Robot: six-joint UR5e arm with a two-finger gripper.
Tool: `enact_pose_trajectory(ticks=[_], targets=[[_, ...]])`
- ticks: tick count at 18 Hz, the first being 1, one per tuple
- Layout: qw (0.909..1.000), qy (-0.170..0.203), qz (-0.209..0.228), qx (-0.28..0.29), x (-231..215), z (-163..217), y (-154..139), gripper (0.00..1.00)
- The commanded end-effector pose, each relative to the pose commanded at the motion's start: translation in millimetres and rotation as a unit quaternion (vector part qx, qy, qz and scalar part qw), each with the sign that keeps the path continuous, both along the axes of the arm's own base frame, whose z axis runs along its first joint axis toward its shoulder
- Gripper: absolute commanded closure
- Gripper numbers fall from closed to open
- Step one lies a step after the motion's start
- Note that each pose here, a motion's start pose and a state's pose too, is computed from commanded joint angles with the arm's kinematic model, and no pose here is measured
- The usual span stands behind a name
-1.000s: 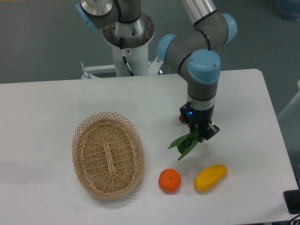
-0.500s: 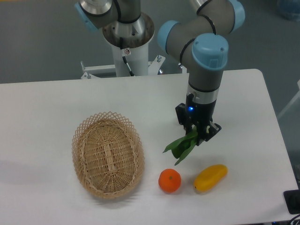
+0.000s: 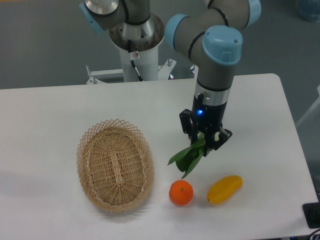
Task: Pick up the green vegetable from the table
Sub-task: 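Hold the bok choy raised above the table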
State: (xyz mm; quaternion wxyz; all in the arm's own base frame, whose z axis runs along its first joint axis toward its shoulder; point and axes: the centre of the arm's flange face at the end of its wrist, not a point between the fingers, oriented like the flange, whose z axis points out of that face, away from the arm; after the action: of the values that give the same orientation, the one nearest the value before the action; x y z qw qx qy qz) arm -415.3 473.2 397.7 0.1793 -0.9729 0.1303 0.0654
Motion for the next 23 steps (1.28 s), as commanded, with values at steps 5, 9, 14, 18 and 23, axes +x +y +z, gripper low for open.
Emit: enact_pose_trajectory(ticks=[5, 9, 14, 18, 23], targets=[[1.0000, -0.002, 0.002, 0.006, -0.9, 3.2, 0.7, 0.55], [1.0000, -0.003, 0.003, 0.007, -0.1, 3.2, 1.5, 0.55], [0.9999, -0.003, 0.007, 0.008, -0.8, 5.5, 1.8, 0.55], [0.9999, -0.003, 0.007, 0.008, -0.8, 5.5, 1.8, 0.55], [0.9999, -0.003, 0.007, 0.008, -0.7, 5.5, 1.9, 0.55]])
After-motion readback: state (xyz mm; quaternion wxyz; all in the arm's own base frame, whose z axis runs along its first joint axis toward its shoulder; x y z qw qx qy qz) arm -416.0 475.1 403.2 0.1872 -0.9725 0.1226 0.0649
